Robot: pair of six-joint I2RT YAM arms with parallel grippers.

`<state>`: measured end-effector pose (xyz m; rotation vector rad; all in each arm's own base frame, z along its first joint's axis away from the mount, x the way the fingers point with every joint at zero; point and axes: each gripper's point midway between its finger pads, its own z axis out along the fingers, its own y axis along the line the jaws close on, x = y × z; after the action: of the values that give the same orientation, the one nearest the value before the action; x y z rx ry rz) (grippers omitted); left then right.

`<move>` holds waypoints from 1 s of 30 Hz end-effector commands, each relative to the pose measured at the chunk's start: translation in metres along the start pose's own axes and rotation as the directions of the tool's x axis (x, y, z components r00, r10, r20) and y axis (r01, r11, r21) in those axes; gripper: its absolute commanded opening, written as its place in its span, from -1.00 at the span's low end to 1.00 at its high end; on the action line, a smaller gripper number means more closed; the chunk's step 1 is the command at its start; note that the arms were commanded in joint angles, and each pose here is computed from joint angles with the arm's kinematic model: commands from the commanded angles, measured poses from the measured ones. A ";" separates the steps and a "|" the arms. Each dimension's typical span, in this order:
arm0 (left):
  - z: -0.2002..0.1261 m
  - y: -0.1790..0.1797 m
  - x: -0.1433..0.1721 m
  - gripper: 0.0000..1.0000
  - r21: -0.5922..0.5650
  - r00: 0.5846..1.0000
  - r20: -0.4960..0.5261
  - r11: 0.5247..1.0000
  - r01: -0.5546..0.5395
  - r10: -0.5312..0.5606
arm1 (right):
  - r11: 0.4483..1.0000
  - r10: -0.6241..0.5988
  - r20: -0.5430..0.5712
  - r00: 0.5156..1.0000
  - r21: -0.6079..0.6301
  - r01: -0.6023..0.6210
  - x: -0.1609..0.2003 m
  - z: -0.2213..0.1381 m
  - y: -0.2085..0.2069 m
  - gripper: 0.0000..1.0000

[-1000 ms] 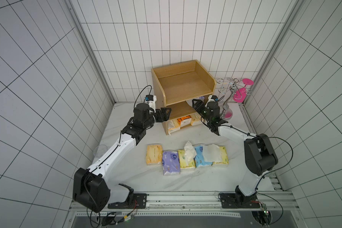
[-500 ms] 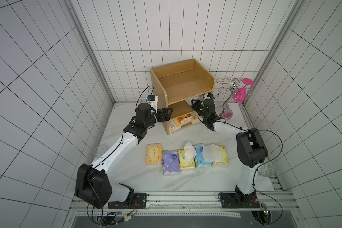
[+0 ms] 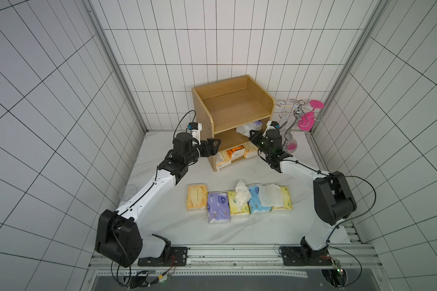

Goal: Remove the tissue boxes from the shelf
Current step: Pick up a box of tissues from the shelf.

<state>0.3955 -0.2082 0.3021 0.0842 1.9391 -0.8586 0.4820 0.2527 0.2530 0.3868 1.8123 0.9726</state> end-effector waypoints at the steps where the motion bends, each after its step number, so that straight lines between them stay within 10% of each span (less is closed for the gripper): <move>1: -0.014 -0.010 -0.011 0.73 0.019 0.999 0.035 1.000 -0.001 0.001 | 1.000 -0.020 0.008 1.000 0.002 0.020 -0.001 -0.019 -0.002 -1.00; 4: -0.020 -0.012 -0.013 0.73 0.017 0.999 0.043 1.000 -0.001 0.001 | 0.999 -0.029 -0.022 0.999 -0.017 0.028 0.007 -0.027 0.001 -0.93; 7: -0.024 -0.012 -0.013 0.73 0.008 0.999 0.044 1.000 -0.005 0.004 | 0.998 -0.057 -0.065 0.996 -0.043 0.055 0.012 -0.032 0.007 0.02; 10: -0.030 -0.012 -0.014 0.73 -0.001 0.999 0.047 1.000 -0.011 0.011 | 0.997 -0.070 -0.073 0.995 -0.036 0.068 0.008 -0.045 0.010 0.33; 30: -0.029 -0.012 -0.011 0.73 0.009 0.999 0.047 1.000 -0.001 0.001 | 0.998 -0.015 -0.187 0.982 -0.063 0.004 -0.026 -0.032 0.001 0.41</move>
<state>0.3740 -0.1965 0.3290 0.0720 1.8864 -0.8573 0.4557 0.2151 0.2536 0.2956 1.9844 1.0580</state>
